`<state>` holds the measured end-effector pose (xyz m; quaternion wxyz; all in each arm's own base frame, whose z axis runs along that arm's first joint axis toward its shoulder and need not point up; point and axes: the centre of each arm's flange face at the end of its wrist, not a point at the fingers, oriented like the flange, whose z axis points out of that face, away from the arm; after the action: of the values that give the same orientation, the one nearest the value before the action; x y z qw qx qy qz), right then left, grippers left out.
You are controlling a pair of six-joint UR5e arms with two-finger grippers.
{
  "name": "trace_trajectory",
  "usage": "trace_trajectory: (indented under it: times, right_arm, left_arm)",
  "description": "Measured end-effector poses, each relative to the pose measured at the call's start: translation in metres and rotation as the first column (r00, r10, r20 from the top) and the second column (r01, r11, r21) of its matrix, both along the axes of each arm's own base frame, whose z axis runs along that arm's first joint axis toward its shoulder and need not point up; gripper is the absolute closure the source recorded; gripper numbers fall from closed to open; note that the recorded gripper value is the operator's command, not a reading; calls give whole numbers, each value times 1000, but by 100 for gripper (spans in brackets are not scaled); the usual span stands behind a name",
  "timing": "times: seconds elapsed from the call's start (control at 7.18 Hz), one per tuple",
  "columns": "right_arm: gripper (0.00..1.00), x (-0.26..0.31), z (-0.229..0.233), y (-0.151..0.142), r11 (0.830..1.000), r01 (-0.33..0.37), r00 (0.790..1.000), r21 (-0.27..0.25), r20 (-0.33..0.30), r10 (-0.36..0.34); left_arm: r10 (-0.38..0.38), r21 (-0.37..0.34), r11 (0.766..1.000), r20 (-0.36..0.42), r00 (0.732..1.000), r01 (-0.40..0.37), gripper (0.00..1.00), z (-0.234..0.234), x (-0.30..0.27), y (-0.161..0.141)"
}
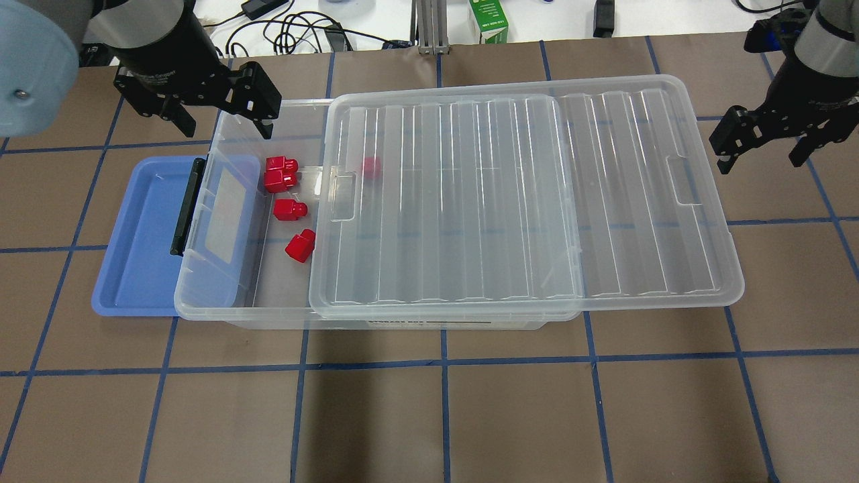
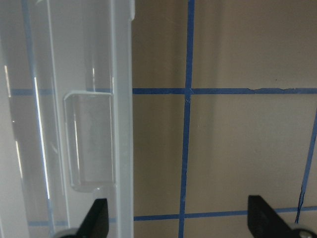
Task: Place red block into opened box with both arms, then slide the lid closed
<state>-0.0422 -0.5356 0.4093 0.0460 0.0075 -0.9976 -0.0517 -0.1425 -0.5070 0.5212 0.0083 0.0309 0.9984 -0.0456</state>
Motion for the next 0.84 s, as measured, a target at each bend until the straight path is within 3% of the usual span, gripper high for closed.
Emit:
trace_trajectory:
  times: [0.42, 0.84]
  right_arm:
    - [0, -34, -34, -16, 1000, -4, 1000, 20, 17, 3]
    - [0, -40, -58, -9, 999, 3, 997, 44, 73, -6]
  left_arm:
    - [9, -2, 1000, -12, 1000, -9, 0, 0, 5, 0]
    - [15, -7, 1000, -13, 1000, -15, 0, 2, 9, 0]
